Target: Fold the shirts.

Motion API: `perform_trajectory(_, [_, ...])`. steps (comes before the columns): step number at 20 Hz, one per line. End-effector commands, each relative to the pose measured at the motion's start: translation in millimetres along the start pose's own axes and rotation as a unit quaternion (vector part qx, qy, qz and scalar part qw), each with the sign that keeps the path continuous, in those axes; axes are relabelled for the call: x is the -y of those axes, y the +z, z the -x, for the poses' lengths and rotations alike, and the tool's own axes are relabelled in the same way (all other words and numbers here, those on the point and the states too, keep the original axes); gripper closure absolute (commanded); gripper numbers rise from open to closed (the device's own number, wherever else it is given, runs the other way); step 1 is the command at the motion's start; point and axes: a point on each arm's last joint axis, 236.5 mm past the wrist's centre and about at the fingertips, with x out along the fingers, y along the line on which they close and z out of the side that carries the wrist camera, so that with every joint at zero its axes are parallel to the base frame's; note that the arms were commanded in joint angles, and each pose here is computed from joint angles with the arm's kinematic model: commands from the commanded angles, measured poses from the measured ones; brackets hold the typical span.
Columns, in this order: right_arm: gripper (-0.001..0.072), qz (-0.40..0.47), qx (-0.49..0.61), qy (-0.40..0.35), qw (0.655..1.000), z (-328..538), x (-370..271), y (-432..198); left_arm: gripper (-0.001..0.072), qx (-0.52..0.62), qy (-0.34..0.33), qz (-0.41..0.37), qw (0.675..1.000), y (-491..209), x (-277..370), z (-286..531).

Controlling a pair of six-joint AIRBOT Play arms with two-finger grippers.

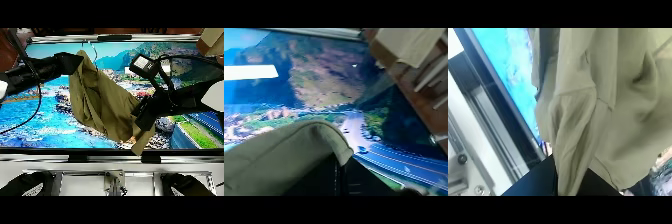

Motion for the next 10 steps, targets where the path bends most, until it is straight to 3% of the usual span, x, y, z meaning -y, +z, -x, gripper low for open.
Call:
perform_trajectory(1, [0.0659,-0.008,0.031,-0.042,0.999,-1,16,17,0.0668,-0.024,-0.061,-0.052,0.997,12,60,30])
perform_trajectory(6, [0.0659,-0.033,0.154,-0.058,0.986,16,23,72,0.0668,-0.061,-0.118,-0.14,0.981,-2,116,100])
perform_trajectory(10, [0.066,-0.019,0.246,-0.081,0.966,64,20,110,0.0668,-0.073,-0.057,-0.194,0.977,-7,98,130])
